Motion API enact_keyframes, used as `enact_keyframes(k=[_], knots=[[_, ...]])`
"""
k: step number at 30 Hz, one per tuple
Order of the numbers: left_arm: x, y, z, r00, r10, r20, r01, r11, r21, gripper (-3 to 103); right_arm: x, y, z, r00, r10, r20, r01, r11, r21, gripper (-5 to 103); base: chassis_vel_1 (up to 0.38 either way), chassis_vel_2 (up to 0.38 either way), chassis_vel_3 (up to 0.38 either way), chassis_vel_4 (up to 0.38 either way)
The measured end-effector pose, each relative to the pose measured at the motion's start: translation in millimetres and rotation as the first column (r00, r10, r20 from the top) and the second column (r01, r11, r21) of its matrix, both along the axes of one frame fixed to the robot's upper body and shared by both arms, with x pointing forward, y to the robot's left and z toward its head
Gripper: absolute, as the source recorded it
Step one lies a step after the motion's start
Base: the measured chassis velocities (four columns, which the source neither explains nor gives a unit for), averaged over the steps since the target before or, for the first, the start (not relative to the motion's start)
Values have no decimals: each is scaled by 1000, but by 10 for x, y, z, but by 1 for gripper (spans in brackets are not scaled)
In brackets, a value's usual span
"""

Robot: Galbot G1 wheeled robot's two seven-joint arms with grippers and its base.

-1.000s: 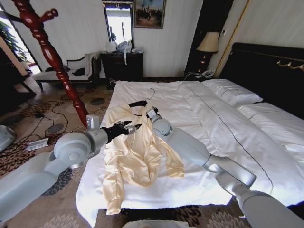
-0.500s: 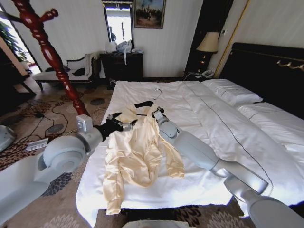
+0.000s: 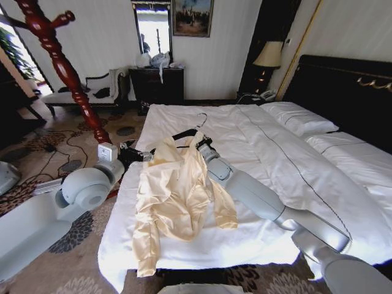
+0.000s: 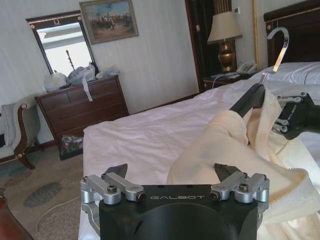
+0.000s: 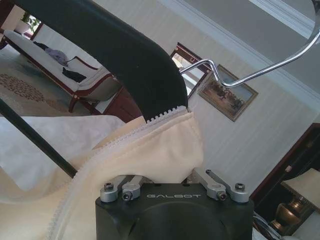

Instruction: Pick up the clothes from the bed and hang them on the clothes hanger.

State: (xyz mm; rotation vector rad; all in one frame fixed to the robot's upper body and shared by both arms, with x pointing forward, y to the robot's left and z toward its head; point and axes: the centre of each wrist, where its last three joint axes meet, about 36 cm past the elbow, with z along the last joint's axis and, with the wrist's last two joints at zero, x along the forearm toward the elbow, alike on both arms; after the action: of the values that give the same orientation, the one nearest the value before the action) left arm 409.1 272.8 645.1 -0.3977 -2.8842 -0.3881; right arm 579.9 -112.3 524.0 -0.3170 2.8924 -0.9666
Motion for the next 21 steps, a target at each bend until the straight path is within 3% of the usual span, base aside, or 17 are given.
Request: enact_keyframes(k=[4,8,10,20,21], knots=[[78,27,-30,1000,-2,-21,2,1000,-9,96,-15,67,-2,1000,11,7,-11,1000,-4,22,0,0,0,0],[163,35,-89,998,-3,-57,2,1000,-29,80,-50,124,9,999,25,22,-25,1000,-12,22,0,0,0,0],[182,39,-105,998,0,-62,-1,1000,-30,80,-55,126,12,999,27,24,-27,1000,-13,22,0,0,0,0],[424,25,-163,999,28,-44,-30,999,-27,36,-159,186,-63,998,52,29,-51,998,-34,22,0,0,0,0],[442,19,-154,999,29,-40,-30,999,-28,36,-168,204,-72,998,55,31,-54,998,-36,22,0,0,0,0]])
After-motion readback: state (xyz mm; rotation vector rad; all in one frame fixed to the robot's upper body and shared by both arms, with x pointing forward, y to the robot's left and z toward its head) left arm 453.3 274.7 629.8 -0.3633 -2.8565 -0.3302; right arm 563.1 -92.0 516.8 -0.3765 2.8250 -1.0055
